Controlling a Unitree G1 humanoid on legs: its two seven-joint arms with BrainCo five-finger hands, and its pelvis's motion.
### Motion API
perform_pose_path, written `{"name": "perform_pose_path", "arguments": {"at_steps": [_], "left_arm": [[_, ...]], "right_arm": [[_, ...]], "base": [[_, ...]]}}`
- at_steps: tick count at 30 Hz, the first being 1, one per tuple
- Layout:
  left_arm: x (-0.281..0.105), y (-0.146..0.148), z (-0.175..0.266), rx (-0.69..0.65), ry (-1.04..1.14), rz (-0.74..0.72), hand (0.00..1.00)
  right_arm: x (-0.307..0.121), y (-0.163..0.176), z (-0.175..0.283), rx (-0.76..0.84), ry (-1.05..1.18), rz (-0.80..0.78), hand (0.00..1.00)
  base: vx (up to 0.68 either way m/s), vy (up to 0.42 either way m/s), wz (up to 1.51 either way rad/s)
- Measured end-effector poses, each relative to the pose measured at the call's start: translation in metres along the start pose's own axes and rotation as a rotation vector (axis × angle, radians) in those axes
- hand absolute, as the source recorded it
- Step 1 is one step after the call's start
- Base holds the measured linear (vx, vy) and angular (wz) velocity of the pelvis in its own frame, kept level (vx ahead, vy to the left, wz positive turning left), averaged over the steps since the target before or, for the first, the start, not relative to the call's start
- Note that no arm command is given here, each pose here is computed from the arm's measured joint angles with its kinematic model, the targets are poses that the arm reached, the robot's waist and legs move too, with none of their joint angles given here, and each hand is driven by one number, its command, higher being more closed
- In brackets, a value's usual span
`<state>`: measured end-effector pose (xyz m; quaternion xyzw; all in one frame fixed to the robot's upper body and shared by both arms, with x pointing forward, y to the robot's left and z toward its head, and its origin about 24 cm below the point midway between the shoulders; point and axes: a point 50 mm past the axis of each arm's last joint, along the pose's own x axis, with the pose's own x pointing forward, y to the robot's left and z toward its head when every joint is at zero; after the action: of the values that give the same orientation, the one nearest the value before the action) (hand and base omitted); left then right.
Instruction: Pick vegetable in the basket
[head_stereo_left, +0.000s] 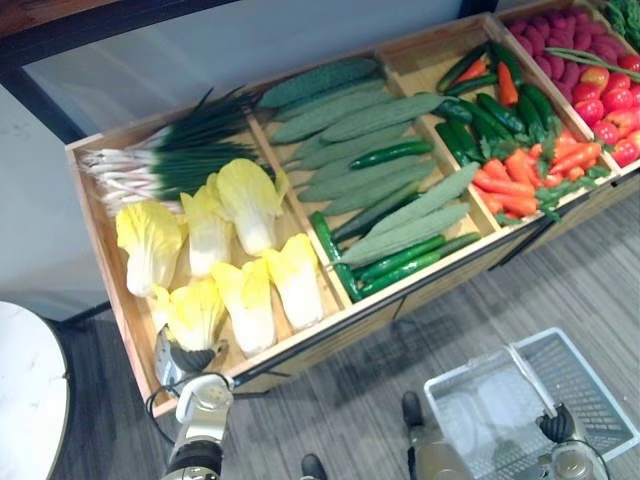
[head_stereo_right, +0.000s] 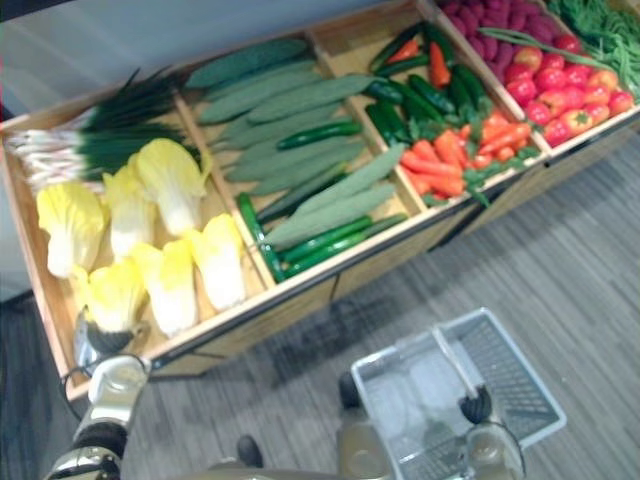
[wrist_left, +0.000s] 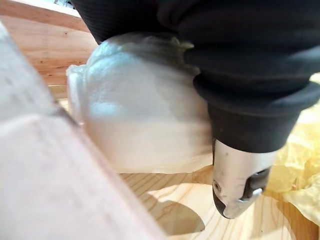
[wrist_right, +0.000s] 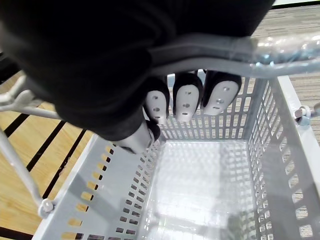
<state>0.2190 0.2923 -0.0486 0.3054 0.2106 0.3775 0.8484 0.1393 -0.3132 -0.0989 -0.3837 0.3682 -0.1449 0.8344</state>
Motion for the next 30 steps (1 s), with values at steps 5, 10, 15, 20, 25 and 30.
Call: {"name": "perform_pose_path", "arguments": {"at_steps": [5, 10, 15, 20, 25, 30], "left_arm": [[0.0, 0.001, -0.007, 0.04, 0.006, -0.009, 1.0], [0.002, 0.002, -0.008, 0.104, -0.024, -0.034, 1.0], [0.001, 0.0, -0.011, 0.107, -0.018, -0.045, 1.0], [0.0, -0.001, -0.013, 0.088, -0.006, -0.054, 1.0], [-0.006, -0.007, -0.014, 0.005, 0.042, -0.048, 1.0], [-0.009, -0.009, -0.013, -0.08, 0.074, -0.038, 1.0]], "right_arm": [[-0.001, 0.001, -0.001, -0.003, 0.004, 0.003, 1.0], [0.001, -0.002, 0.0, -0.025, -0.008, 0.004, 1.0], [0.0, -0.001, -0.002, -0.027, 0.001, 0.008, 1.0], [0.0, 0.0, -0.004, -0.029, 0.01, 0.014, 1.0], [-0.001, 0.001, -0.009, -0.033, 0.031, 0.022, 1.0], [-0.006, 0.008, -0.016, -0.021, 0.06, 0.039, 1.0]], "base": [[0.0, -0.004, -0.01], [-0.01, -0.012, 0.04], [0.01, -0.012, 0.03], [0.0, -0.013, 0.1], [0.0, -0.023, 0.18], [0.01, -0.027, 0.22]]}}
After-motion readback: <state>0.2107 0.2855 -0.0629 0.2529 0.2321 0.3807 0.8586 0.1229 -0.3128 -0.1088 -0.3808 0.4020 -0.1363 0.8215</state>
